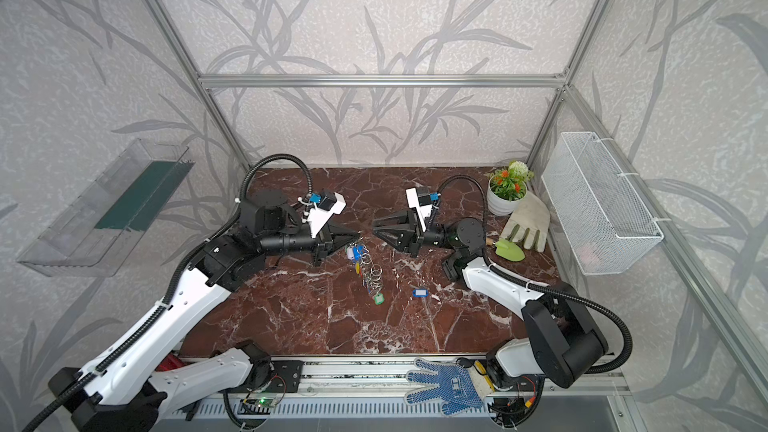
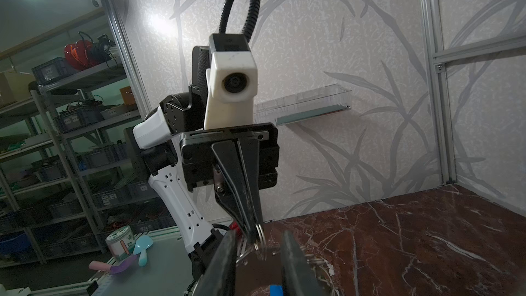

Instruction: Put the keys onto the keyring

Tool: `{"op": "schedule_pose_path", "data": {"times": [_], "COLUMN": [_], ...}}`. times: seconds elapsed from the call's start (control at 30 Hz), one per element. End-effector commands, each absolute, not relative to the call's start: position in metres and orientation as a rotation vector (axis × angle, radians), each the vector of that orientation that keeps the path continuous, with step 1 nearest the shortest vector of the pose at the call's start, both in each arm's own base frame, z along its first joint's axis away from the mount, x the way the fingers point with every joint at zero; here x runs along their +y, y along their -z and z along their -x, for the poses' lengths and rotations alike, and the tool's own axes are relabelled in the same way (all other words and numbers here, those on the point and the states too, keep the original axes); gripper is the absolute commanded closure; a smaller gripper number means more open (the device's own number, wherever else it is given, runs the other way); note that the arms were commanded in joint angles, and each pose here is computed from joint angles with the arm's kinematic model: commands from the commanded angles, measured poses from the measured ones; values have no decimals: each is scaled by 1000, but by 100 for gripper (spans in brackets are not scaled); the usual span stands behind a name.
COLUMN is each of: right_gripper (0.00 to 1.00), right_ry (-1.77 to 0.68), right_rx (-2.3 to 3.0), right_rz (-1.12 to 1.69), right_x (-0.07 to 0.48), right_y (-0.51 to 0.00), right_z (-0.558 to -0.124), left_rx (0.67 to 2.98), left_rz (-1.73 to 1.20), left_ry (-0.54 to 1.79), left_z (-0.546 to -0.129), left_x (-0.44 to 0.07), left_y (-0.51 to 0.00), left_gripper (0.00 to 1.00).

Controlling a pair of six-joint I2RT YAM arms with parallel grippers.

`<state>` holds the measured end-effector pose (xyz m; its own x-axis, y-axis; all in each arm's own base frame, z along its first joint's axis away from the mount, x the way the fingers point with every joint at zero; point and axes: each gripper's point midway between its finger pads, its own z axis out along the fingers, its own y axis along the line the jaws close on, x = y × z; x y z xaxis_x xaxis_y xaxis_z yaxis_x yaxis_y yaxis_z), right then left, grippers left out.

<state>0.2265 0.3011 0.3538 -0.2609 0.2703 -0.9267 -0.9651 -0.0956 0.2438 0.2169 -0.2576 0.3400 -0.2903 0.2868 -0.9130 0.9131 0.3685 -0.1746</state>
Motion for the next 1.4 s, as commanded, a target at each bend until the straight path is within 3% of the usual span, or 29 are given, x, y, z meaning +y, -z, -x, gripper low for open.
{"op": "schedule_pose_path", "data": {"times": [0.0, 0.57, 0.97, 1.37], "right_gripper": [72, 78, 89, 81], "right_ry": [-1570, -1659, -1674, -1678], "right_rx": [1093, 1117, 1122, 1124], "right_rz": [948, 1041, 1057, 1061], "right_x": [303, 318, 322, 323], "right_y": [-359, -342, -339, -338], "right_z": [-221, -210, -208, -207], "left_rx": [1719, 1710, 1698, 1689], "left_rz": [-1144, -1186, -1187, -1180], "left_ry": [920, 914, 926, 931], "left_z": [-211, -220, -218, -218], "left_x": [-260, -268, -268, -269], "left_y": [-356, -360, -363, -365], "left_gripper": [100, 100, 100, 100]}}
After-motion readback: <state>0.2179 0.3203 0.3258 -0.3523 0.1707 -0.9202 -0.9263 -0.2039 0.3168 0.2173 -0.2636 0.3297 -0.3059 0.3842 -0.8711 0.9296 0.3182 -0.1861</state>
